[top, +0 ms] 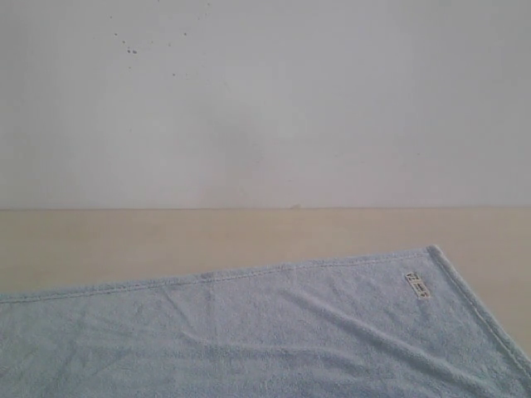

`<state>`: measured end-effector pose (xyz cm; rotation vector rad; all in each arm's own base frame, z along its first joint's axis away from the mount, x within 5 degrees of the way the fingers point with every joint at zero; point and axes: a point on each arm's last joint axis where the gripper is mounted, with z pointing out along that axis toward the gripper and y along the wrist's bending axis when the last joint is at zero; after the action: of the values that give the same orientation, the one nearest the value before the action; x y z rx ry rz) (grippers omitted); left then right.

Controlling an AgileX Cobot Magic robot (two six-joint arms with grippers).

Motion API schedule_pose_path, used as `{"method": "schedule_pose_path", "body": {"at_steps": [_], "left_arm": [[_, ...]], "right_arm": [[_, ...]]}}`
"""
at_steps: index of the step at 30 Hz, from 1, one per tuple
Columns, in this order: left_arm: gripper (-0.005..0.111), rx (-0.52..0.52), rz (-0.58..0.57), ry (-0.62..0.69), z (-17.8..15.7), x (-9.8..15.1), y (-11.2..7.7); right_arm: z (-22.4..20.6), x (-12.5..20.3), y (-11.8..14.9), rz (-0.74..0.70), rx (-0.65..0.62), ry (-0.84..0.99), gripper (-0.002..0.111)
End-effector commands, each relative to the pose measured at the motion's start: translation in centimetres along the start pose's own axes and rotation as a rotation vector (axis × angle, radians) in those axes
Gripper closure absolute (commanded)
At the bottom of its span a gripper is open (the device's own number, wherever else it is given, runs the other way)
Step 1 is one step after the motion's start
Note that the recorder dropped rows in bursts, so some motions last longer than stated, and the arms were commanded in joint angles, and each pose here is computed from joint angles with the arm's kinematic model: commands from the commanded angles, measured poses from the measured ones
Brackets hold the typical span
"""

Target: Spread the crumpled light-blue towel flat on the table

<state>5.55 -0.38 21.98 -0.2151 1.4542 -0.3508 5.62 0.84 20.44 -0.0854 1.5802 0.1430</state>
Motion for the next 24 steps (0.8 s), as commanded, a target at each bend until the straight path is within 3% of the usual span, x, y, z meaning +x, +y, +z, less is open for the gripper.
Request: {"method": "schedule_pose_path", "body": {"at_steps": [1,2,4,24], "left_arm": [[0.103,-0.003,0.098,0.003,-0.02,0.45,0.18],[0.103,-0.006,0.201,0.013,-0.02,0.53,0.22],[0.103,-0.009,0.259,0.027,-0.02,0.66,0.26],[0.103,-0.011,0.258,0.036,-0.02,0.73,0.29]], "right_arm": [[-0.04,-0.09,-0.01,-0.009,0.002,-0.01,0.108],[-0.04,-0.09,-0.01,-0.009,0.002,-0.01,0.108],[-0.04,-0.09,-0.01,-0.009,0.002,-0.01,0.108],[-0.04,-0.09,-0.01,-0.009,0.002,-0.01,0.108]]}}
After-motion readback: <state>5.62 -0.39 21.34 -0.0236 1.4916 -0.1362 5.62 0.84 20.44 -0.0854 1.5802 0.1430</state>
